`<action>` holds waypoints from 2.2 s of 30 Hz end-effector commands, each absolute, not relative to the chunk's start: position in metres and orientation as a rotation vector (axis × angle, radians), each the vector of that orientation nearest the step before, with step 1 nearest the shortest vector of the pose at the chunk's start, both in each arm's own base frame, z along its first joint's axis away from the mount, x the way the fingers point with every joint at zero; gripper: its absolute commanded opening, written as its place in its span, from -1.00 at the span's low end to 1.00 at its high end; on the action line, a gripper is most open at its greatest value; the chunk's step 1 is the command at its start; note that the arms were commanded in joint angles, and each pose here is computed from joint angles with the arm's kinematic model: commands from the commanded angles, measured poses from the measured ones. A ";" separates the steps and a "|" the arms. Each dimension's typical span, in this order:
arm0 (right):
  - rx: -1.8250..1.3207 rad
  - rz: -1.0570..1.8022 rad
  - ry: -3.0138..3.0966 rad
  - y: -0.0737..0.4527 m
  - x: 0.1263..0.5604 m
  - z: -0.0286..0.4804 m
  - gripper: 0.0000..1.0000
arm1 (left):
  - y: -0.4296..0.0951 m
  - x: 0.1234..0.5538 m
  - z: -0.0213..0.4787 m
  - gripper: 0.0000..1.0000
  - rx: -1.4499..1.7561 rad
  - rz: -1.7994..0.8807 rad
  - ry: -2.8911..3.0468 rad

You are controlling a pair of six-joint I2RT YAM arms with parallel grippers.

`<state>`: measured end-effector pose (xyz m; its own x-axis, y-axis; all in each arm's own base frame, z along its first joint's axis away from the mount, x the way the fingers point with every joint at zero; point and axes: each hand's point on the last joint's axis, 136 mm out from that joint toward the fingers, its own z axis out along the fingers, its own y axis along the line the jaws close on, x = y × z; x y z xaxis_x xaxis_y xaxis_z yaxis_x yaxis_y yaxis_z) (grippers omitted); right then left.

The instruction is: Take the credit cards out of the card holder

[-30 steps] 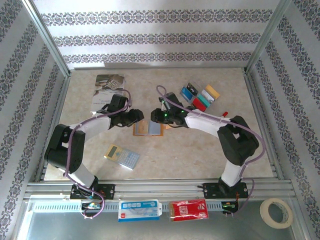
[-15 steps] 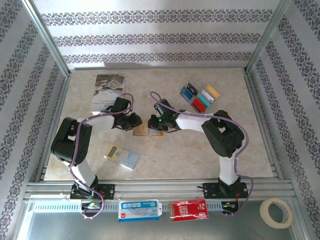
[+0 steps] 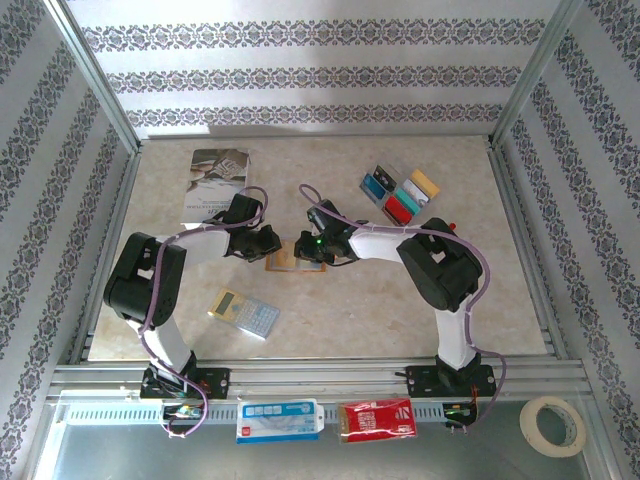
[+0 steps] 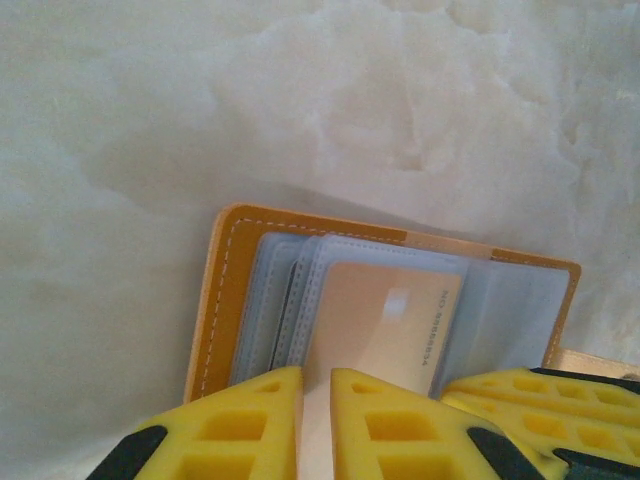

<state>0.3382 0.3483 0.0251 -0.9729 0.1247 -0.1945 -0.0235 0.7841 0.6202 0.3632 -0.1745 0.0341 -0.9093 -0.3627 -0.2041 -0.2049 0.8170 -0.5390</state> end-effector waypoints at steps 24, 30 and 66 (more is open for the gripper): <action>0.136 1.027 2.771 0.344 0.343 0.018 -0.64 | -0.165 0.344 0.006 -0.68 -0.431 -0.672 2.779; 0.133 1.053 2.775 0.346 0.342 0.018 -0.64 | -0.167 0.345 0.007 -0.67 -0.433 -0.690 2.773; 0.178 1.203 2.680 0.333 0.347 0.028 -0.93 | -0.169 0.353 0.030 -0.39 -0.386 -0.703 2.715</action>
<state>0.3457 0.3435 0.0247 -0.9782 0.1687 -0.1211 0.0194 0.6547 0.7556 0.3646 -0.1763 0.0358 -0.9062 -0.3517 -0.2345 -0.1731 0.8148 -0.5534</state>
